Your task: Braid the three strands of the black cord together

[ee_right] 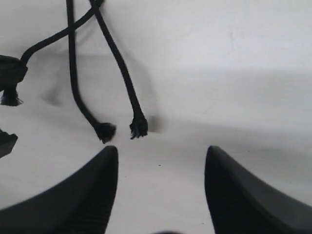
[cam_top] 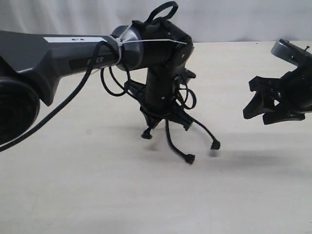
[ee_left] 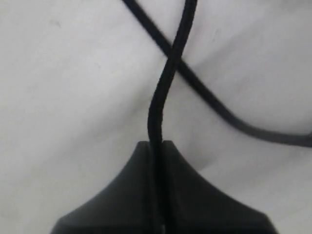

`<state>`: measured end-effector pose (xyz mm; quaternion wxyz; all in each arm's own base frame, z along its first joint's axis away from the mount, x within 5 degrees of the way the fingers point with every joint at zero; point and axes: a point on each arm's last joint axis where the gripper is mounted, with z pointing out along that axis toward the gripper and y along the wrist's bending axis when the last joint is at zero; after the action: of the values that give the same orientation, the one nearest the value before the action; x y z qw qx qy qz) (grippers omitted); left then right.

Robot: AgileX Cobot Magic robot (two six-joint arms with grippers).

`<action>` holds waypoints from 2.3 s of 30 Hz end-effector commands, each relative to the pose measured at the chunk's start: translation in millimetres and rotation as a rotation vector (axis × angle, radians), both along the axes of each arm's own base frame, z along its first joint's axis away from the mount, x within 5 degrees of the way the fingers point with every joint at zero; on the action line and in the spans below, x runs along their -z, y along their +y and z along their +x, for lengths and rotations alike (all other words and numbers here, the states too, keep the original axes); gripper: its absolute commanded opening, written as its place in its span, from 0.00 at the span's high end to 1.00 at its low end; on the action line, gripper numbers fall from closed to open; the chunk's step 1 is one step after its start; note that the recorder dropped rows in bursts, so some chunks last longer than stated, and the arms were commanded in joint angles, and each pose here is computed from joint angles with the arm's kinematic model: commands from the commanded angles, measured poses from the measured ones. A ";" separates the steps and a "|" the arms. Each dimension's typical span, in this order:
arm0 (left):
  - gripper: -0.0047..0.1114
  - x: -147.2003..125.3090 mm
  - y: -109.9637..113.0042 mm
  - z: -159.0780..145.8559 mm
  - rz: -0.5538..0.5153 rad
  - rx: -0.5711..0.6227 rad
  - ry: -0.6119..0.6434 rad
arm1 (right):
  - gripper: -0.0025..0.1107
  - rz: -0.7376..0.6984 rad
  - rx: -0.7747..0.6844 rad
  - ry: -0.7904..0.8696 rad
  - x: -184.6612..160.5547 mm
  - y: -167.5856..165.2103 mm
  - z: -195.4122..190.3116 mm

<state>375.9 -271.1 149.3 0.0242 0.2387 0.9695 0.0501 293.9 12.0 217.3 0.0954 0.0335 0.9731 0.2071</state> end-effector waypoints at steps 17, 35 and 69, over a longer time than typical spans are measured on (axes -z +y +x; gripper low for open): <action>0.61 -8.8 57.6 -0.4 -0.263 -0.169 0.161 | 0.52 -0.041 -0.266 -0.100 -0.6 95.1 -10.8; 0.58 -63.7 185.8 -59.3 -0.520 -0.354 -0.022 | 0.52 -0.477 -0.653 -0.005 82.1 212.3 3.8; 0.58 -38.6 186.1 -70.8 -0.558 -0.459 -0.022 | 0.94 -0.398 -0.574 0.086 117.1 139.2 48.1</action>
<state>303.7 -85.2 185.4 0.0717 0.0027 0.9755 -0.2079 353.9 153.6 112.9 0.0343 -0.2534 0.9667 0.0088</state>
